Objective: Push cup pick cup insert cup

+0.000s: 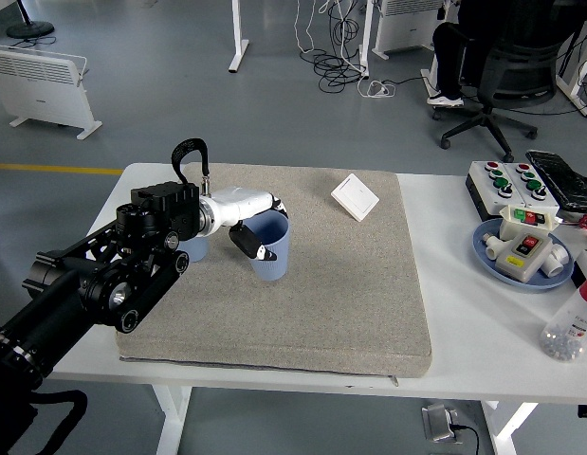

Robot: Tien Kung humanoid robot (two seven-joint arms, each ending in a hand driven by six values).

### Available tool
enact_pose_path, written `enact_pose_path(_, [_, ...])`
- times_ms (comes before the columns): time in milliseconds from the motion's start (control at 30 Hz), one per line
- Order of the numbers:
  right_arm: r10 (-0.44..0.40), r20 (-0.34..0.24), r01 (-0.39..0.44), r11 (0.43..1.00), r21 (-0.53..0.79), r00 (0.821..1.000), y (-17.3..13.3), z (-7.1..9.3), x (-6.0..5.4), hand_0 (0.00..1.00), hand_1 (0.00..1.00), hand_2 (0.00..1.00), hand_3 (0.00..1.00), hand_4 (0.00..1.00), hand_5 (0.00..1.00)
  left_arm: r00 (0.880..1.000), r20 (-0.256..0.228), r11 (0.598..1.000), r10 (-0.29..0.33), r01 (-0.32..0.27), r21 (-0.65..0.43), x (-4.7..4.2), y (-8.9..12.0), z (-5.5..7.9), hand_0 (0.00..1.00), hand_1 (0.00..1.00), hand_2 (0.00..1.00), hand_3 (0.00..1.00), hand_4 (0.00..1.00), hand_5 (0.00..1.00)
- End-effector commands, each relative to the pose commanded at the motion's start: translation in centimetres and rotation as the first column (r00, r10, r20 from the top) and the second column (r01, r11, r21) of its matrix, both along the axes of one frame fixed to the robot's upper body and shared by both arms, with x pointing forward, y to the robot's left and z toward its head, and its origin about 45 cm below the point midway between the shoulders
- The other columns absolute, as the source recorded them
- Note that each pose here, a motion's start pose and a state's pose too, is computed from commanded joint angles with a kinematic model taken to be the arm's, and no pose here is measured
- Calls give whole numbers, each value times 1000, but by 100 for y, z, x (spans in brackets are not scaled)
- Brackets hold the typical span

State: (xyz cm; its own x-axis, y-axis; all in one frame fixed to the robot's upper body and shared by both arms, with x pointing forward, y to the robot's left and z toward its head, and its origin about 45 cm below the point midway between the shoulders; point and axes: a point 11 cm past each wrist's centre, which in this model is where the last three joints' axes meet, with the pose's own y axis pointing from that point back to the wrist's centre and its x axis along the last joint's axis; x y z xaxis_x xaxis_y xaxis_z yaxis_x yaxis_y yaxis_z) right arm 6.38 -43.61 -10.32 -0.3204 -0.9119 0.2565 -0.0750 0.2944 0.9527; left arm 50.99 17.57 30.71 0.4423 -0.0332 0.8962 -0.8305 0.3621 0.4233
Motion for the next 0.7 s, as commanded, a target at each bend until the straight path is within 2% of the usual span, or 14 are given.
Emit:
enact_pose_path(67, [-1, 0, 1, 1000, -1, 1000, -6, 2, -4, 756, 632, 655, 560, 80, 463, 1000, 13, 1000, 6, -6, 6, 6, 17, 114, 461, 537, 537, 480, 459, 2])
enact_pose_path(133, [-5, 0, 5, 1000, -2, 1000, -12, 2, -13, 756, 632, 655, 560, 80, 463, 999, 34, 1000, 23, -24, 9, 22, 85, 301, 461, 537, 537, 480, 459, 2])
enact_pose_path(200, [-6, 0, 6, 1000, -2, 1000, -14, 2, -17, 756, 632, 655, 560, 80, 463, 999, 41, 999, 30, -31, 10, 26, 113, 370, 461, 537, 537, 480, 459, 2])
enact_pose_path(233, [-7, 0, 7, 1000, -3, 1000, -20, 4, -20, 756, 632, 655, 560, 80, 463, 997, 60, 998, 57, -58, 11, 49, 215, 528, 461, 537, 537, 480, 459, 2])
enact_pose_path(367, [-11, -3, 11, 1000, -5, 1000, -30, 4, -45, 756, 631, 654, 560, 81, 464, 987, 92, 992, 129, -130, 0, 102, 513, 816, 473, 538, 536, 481, 461, 2])
enact_pose_path(433, [-11, -4, 11, 1000, -6, 1000, -32, 4, -49, 756, 631, 654, 560, 81, 464, 985, 96, 990, 140, -141, -1, 109, 560, 850, 473, 538, 536, 481, 461, 2])
enact_pose_path(533, [-12, -10, 12, 1000, -7, 1000, -38, 2, -79, 757, 630, 654, 560, 81, 465, 974, 108, 980, 198, -200, 3, 142, 812, 958, 482, 540, 534, 486, 470, 2])
enact_pose_path(700, [-14, -16, 13, 1000, -8, 1000, -40, -1, -106, 756, 630, 654, 560, 81, 463, 964, 97, 968, 246, -249, 22, 176, 1014, 933, 487, 542, 536, 486, 476, 2])
